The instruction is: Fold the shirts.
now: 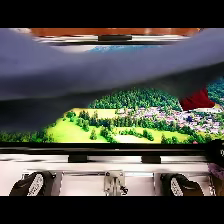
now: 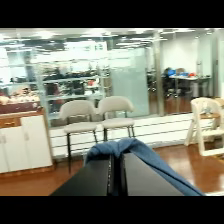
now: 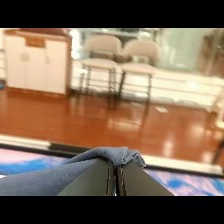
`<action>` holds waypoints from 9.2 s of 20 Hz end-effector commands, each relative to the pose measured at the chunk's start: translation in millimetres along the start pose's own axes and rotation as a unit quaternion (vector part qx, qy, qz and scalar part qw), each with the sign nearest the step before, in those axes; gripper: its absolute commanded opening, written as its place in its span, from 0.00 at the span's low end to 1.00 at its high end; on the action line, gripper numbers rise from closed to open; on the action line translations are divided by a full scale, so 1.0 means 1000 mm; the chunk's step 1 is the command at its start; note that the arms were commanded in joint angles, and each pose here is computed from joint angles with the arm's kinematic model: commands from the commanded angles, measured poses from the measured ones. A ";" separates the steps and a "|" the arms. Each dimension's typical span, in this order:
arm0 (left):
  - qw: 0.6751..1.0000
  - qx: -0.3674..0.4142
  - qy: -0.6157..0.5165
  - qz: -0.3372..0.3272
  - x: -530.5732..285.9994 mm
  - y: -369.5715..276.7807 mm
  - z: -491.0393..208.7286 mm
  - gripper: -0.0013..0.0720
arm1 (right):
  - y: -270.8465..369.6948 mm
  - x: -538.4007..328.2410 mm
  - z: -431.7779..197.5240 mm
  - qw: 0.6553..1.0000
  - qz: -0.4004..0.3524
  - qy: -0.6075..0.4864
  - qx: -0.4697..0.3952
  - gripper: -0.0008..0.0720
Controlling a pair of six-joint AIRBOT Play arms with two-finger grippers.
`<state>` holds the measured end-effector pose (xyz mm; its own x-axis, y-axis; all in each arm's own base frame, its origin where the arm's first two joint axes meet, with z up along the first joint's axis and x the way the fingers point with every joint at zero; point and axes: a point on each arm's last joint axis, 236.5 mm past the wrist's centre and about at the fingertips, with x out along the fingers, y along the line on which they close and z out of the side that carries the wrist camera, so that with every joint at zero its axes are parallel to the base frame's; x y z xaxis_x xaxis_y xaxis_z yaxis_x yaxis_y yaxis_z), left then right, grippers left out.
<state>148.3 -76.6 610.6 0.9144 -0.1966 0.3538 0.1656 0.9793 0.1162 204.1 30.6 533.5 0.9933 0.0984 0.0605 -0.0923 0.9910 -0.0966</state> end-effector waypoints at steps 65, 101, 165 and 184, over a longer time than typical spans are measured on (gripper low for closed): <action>0.527 -0.419 0.739 0.039 -0.151 -0.024 -0.722 0.13 | 0.019 0.051 -0.580 0.613 0.055 0.718 0.324 0.89; 0.945 -0.057 0.314 -0.067 0.099 0.063 -0.277 0.06 | 0.014 0.178 -0.157 0.983 0.105 0.141 0.060 0.10; 0.595 -0.214 0.771 -0.073 -0.015 0.008 -0.717 0.06 | 0.015 0.242 -0.624 0.794 -0.037 0.580 0.176 0.10; 0.515 -0.258 0.810 -0.107 -0.051 -0.010 -0.678 0.63 | -0.014 0.171 -0.593 0.737 -0.013 0.667 0.107 0.65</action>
<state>369.9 -37.7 -52.6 -0.0461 -0.3692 -0.9282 0.0326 0.9281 -0.3708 445.7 -5.6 -61.0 0.2429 0.0489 -0.9688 0.1002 0.9921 0.0752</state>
